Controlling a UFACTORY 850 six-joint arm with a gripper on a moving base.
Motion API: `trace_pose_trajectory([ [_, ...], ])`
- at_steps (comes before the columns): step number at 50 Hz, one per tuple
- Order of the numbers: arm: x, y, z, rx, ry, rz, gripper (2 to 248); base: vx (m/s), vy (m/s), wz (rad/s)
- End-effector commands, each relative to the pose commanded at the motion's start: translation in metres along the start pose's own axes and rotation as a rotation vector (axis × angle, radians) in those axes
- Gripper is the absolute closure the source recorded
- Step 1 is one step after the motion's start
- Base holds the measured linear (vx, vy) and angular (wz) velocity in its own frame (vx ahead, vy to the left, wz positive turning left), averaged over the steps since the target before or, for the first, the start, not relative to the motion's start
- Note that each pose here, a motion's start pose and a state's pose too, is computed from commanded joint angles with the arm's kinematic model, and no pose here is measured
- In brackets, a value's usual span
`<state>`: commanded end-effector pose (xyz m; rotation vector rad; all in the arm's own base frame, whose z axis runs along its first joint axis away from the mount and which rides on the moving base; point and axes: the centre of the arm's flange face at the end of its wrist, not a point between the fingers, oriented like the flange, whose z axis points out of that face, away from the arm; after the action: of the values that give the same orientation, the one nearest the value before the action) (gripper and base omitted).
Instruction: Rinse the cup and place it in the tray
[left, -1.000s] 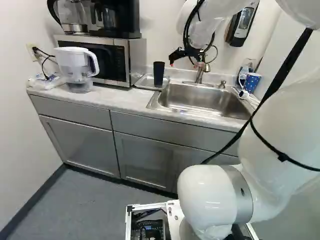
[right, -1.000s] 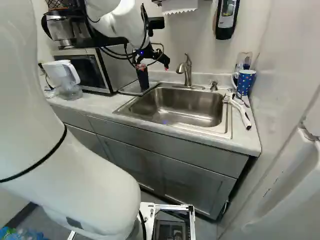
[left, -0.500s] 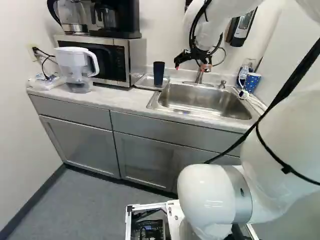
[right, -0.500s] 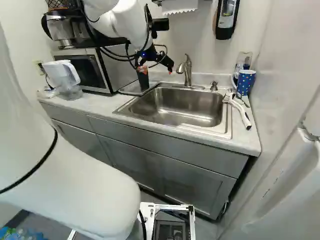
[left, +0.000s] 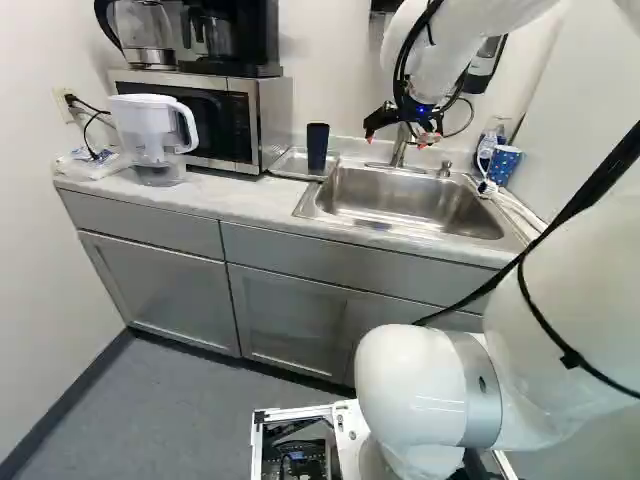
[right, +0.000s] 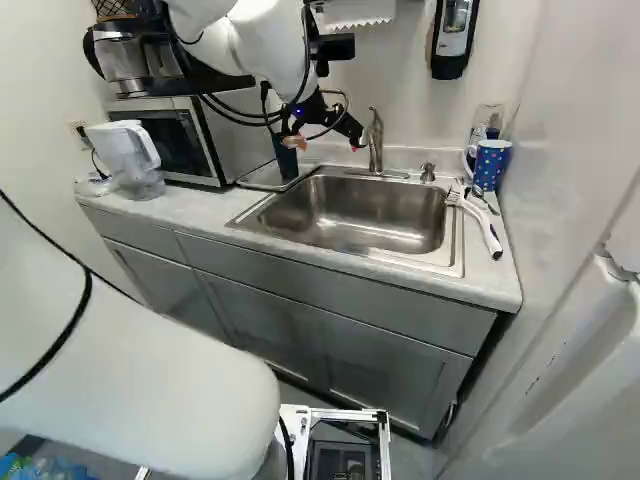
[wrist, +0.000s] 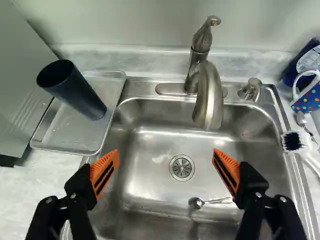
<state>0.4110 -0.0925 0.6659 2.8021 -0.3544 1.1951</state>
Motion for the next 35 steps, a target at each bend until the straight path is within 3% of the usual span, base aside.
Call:
trace_pose_trajectory([
  [35,0.0,0.0,0.0,0.0,0.0,0.0,3,0.0,0.0,0.0],
])
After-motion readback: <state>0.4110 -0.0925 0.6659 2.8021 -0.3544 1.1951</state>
